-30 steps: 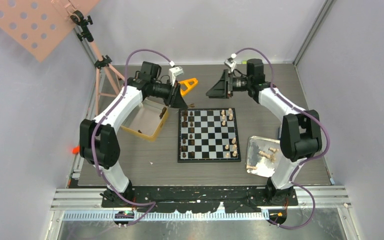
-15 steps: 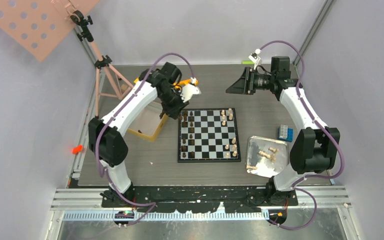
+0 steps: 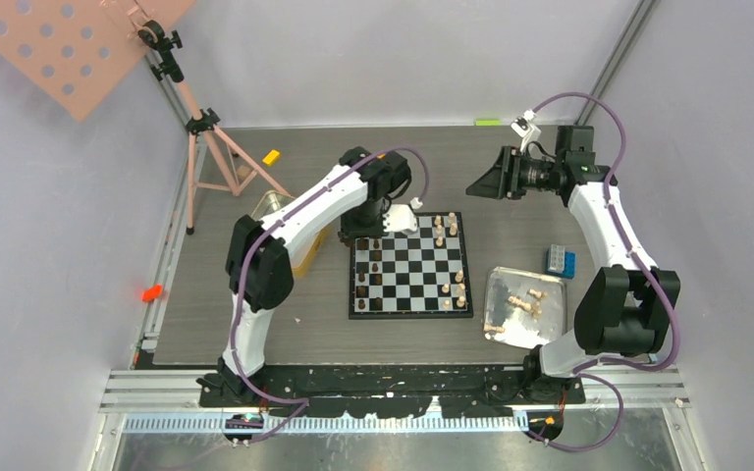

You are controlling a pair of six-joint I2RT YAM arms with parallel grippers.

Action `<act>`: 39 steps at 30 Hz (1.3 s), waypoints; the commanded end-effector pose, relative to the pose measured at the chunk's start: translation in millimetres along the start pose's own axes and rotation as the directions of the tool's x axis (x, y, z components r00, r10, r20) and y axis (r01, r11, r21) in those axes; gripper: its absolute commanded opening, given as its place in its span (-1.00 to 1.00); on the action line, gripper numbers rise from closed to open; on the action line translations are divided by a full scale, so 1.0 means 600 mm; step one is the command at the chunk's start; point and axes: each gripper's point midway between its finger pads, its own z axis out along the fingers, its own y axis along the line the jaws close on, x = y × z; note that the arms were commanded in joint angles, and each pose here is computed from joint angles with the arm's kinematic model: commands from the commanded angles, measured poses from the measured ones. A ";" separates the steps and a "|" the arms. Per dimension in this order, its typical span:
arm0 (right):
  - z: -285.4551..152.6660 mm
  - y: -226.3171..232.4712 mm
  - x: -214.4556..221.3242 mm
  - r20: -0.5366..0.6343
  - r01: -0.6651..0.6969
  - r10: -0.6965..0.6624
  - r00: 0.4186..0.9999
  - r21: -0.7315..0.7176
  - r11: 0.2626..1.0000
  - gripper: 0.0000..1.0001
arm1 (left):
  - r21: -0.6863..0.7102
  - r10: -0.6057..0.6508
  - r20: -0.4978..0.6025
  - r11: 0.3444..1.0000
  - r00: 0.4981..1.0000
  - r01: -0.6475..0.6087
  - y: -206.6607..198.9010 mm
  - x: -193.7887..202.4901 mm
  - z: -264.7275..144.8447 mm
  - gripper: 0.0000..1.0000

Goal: Set up the chess pieces on the board
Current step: Place the chess piece on the chessboard.

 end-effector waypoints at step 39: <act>-0.048 -0.013 -0.030 0.115 -0.014 0.013 0.993 0.009 1.000 0.11 | 0.038 0.250 -0.265 0.968 0.931 -0.249 -0.018 -0.055 0.070 -0.92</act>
